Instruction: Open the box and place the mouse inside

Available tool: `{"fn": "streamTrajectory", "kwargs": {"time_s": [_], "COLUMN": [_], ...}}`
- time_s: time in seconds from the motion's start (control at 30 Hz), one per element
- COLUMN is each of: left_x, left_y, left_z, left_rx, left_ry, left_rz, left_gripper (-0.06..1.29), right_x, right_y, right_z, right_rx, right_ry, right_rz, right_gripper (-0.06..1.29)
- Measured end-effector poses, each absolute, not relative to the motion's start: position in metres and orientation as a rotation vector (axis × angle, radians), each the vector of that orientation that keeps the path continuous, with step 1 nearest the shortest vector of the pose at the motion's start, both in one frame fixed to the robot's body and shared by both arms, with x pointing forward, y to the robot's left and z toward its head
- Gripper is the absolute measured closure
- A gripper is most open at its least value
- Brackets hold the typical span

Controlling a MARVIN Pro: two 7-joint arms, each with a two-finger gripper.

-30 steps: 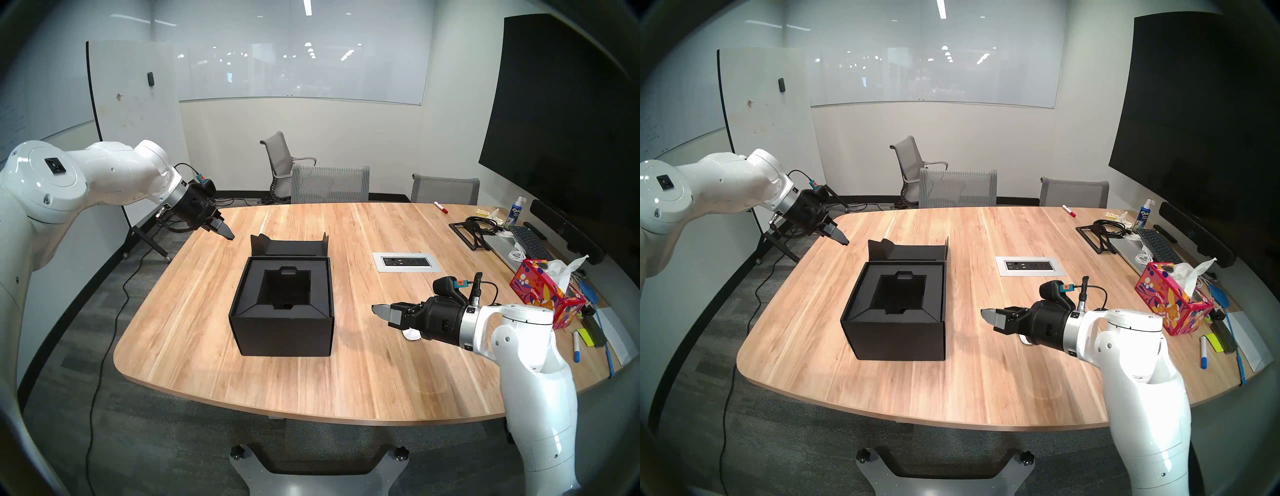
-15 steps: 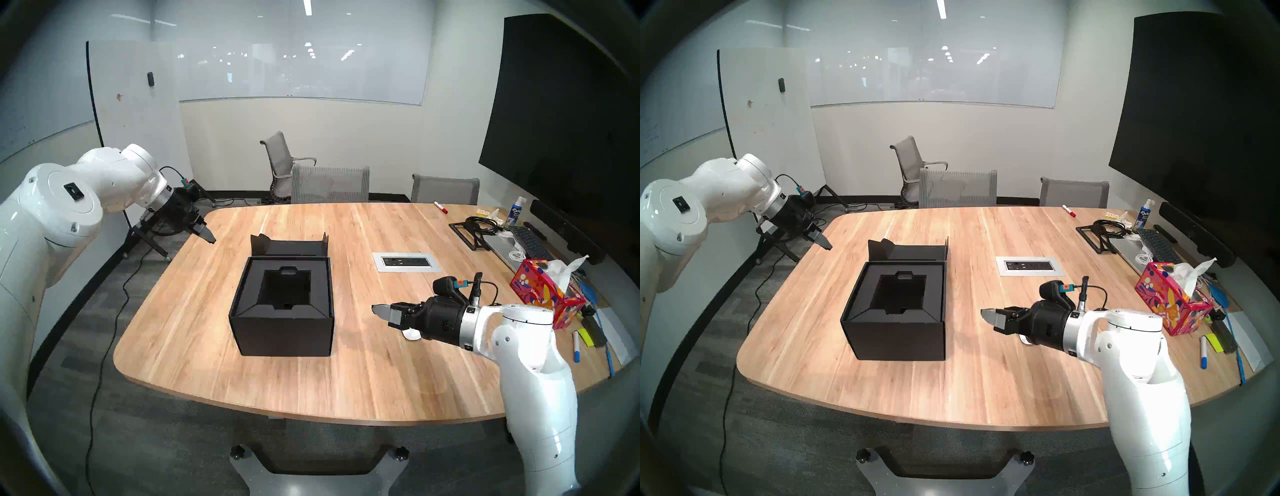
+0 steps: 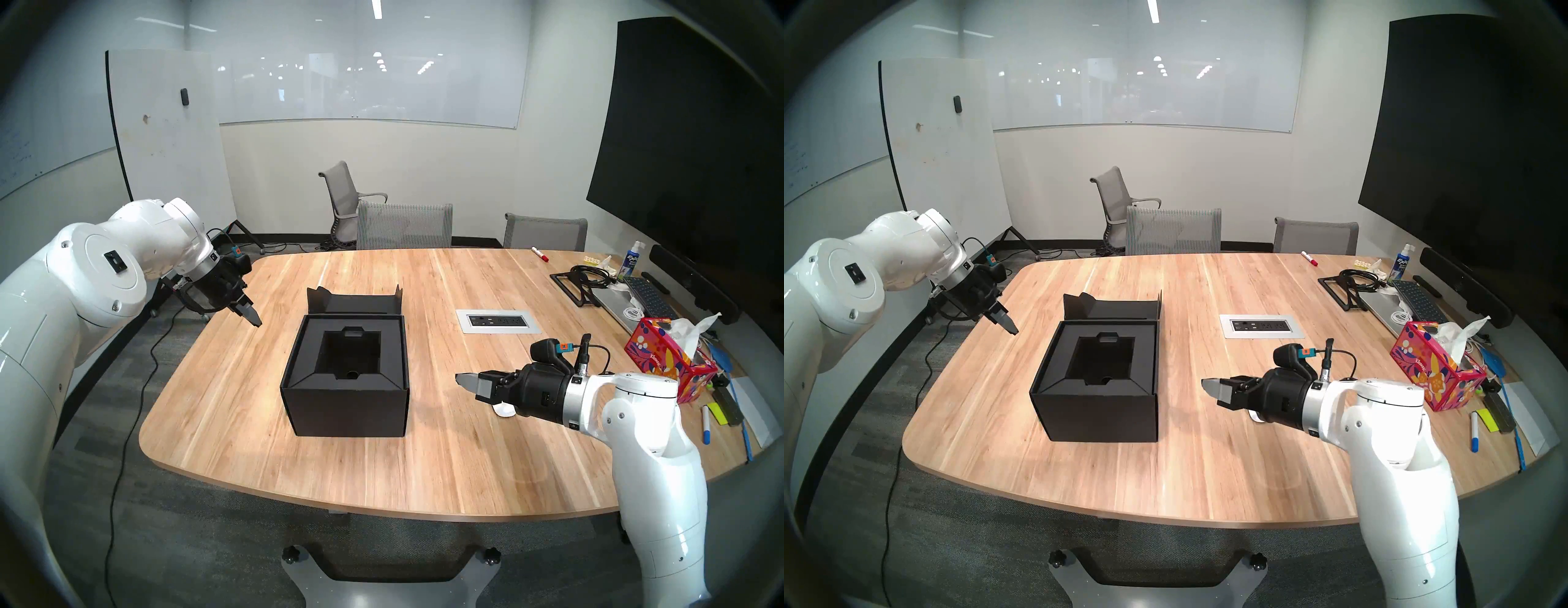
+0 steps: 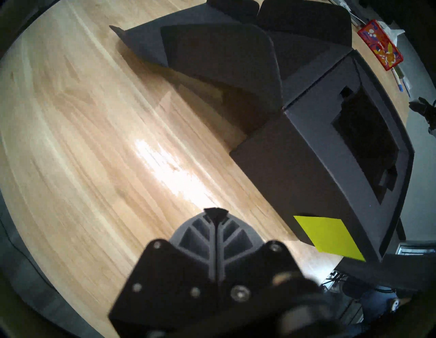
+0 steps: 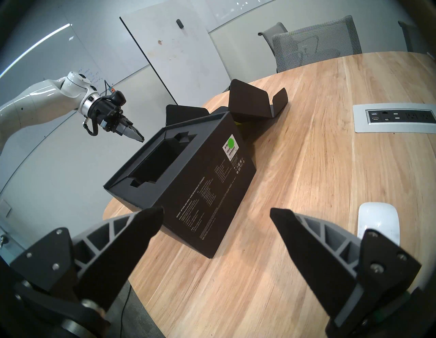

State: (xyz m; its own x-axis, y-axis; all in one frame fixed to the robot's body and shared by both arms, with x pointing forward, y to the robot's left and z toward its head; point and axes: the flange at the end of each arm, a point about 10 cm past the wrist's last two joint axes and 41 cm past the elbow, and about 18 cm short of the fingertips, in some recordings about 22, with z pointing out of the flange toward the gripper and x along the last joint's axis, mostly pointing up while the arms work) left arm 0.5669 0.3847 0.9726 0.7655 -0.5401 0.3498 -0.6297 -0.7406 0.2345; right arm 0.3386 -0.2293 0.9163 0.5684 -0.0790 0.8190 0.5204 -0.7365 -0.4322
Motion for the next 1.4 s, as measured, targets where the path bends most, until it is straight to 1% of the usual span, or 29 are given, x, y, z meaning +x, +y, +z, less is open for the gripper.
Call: {"fn": "streamTrajectory", "kwargs": {"time_s": [0.7, 1.4], "left_x": [0.549, 0.516], "left_y": [0.315, 0.287], "left_z": [0.919, 0.932], "left_rx": [2.495, 2.437], "left_ry": [-0.997, -0.979], "left_rz": [0.187, 0.130], "left_gripper": [1.25, 1.25], "right_x": [0.339, 0.339], "right_y": [-0.229, -0.229], "right_z": [0.916, 0.916], "right_rx": [-2.134, -2.134], "right_ry": [-0.351, -0.351], "right_rz": [-1.159, -1.159], "right_gripper": [0.00, 0.00]}}
